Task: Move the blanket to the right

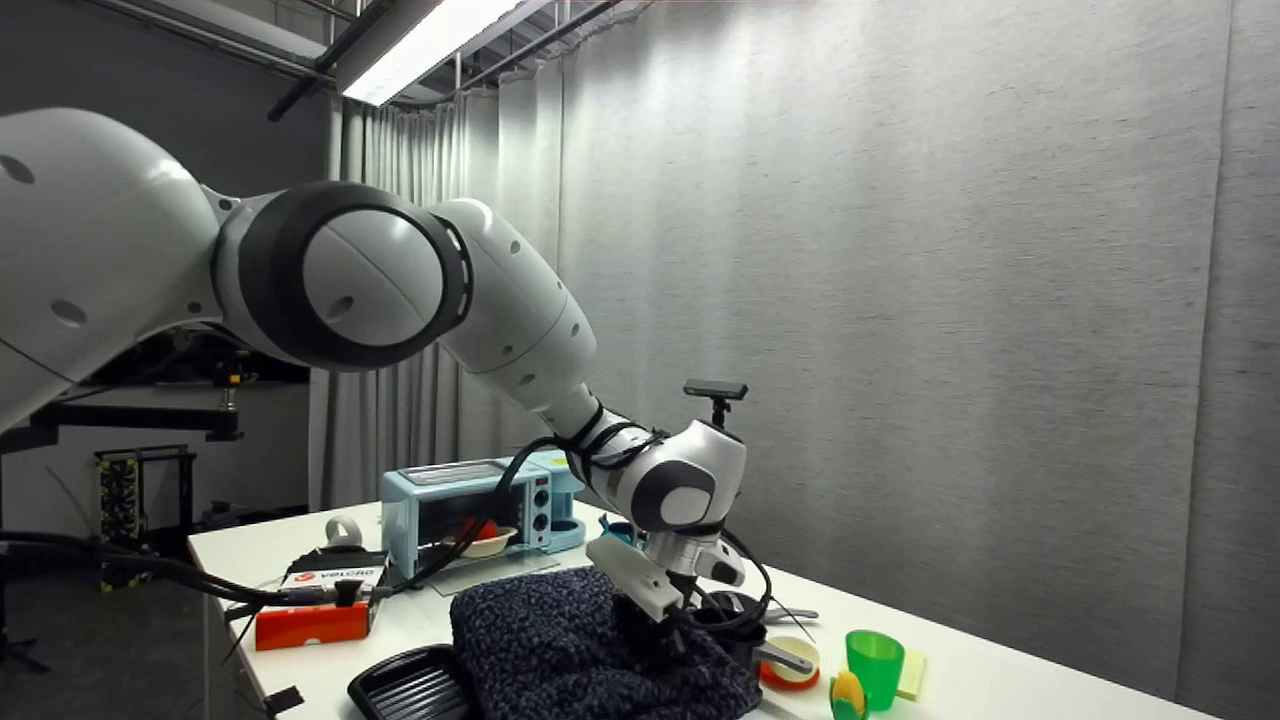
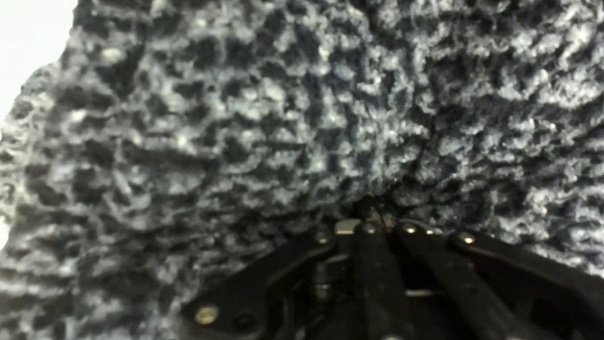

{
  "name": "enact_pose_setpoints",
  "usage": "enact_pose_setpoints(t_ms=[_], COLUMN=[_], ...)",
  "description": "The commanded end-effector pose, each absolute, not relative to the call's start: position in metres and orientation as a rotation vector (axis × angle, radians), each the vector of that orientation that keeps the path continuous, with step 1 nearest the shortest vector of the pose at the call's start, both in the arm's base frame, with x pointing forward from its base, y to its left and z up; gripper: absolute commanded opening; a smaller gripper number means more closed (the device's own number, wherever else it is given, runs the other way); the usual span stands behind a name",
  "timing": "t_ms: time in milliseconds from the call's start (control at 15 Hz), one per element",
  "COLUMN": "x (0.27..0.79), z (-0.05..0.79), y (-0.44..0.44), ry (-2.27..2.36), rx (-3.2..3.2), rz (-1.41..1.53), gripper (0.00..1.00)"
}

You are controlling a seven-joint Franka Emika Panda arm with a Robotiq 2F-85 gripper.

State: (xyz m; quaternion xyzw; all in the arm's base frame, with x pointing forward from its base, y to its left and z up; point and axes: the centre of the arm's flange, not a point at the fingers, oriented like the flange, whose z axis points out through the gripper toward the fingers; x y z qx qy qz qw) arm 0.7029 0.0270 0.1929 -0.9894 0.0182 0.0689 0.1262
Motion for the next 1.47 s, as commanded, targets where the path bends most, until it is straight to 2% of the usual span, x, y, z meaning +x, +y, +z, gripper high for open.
enact_pose_setpoints(t_ms=[0, 200, 1400], x=[0.708, 0.709, 0.706], z=[0.198, 0.196, 0.211], y=[0.064, 0.073, 0.072], ry=[-0.113, -0.131, -0.104], rx=[-2.883, -2.879, -2.894], rz=[0.172, 0.239, 0.184], gripper=[0.00, 0.00, 0.00])
